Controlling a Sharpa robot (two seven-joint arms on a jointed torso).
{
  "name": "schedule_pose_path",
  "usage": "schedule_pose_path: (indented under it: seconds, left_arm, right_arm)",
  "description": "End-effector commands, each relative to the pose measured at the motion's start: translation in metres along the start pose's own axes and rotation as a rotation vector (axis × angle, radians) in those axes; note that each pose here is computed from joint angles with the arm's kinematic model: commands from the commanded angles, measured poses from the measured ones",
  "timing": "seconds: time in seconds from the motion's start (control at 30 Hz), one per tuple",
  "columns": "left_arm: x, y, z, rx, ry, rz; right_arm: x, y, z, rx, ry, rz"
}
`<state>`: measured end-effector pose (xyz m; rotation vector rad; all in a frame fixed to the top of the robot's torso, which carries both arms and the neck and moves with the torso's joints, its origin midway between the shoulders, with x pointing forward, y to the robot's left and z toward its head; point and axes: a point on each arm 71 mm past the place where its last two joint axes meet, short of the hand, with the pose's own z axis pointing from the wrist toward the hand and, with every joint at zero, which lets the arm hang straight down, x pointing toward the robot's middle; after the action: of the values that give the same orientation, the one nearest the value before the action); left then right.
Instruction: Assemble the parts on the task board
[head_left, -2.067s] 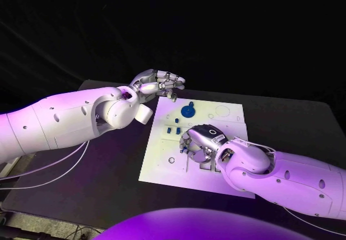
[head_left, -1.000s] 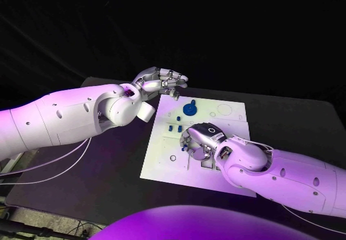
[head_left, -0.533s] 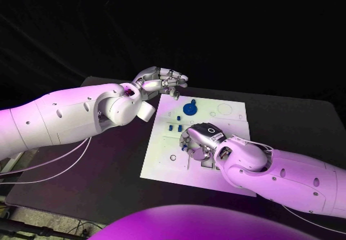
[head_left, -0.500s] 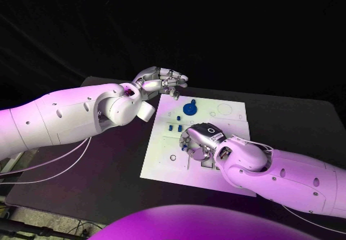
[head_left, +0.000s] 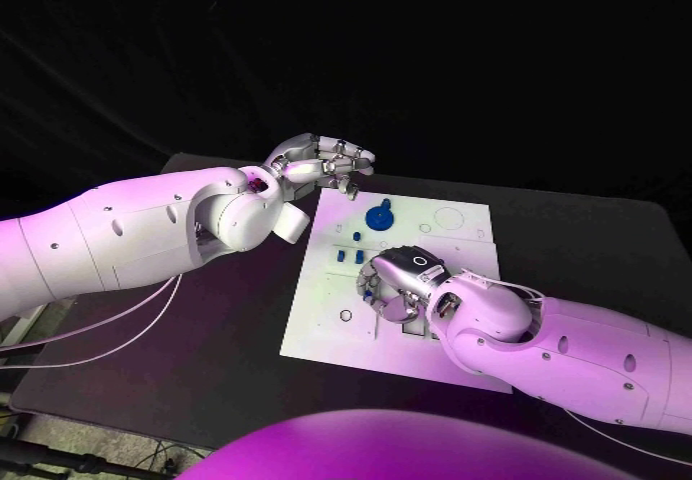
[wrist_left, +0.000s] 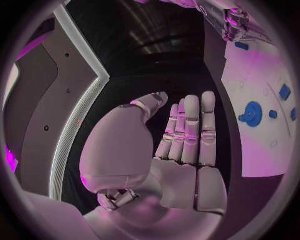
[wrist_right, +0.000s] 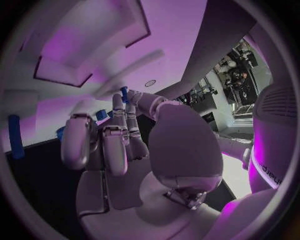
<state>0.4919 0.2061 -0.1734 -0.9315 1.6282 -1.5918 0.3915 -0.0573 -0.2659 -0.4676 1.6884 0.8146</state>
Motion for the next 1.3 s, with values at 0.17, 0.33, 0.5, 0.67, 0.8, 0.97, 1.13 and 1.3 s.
schedule_pose_path:
  seconds: [0.17, 0.33, 0.5, 0.67, 0.8, 0.97, 1.13, 1.3]
  left_arm:
    - [0.0021, -0.0005, 0.0005, 0.0, 0.018, -0.007]
    - [0.0017, -0.0003, 0.0006, -0.002, 0.017, -0.007]
    - [0.0015, -0.0002, 0.0006, -0.002, 0.017, -0.007]
    - [0.0008, -0.0001, 0.0002, -0.003, 0.016, -0.007]
    - [0.0, 0.0, -0.0001, -0.004, 0.015, -0.006]
    - [-0.0013, 0.0002, -0.0007, -0.005, 0.012, -0.005]
    - [-0.0023, 0.0007, -0.0012, -0.006, 0.01, -0.005]
    - [-0.0023, 0.0013, -0.0015, -0.008, 0.012, -0.005]
  right_arm:
    - [0.005, 0.0, -0.001, -0.011, 0.022, -0.004]
    - [0.005, 0.0, -0.001, -0.012, 0.018, -0.001]
    - [0.003, -0.001, -0.003, -0.007, -0.007, 0.0]
    - [-0.002, -0.003, -0.009, 0.001, -0.056, 0.007]
    - [-0.01, -0.006, -0.02, 0.01, -0.092, 0.017]
    - [-0.027, -0.014, -0.032, 0.031, -0.128, 0.034]
    - [-0.049, -0.029, -0.045, 0.082, -0.146, 0.057]
    - [-0.065, -0.048, -0.054, 0.14, -0.134, 0.047]
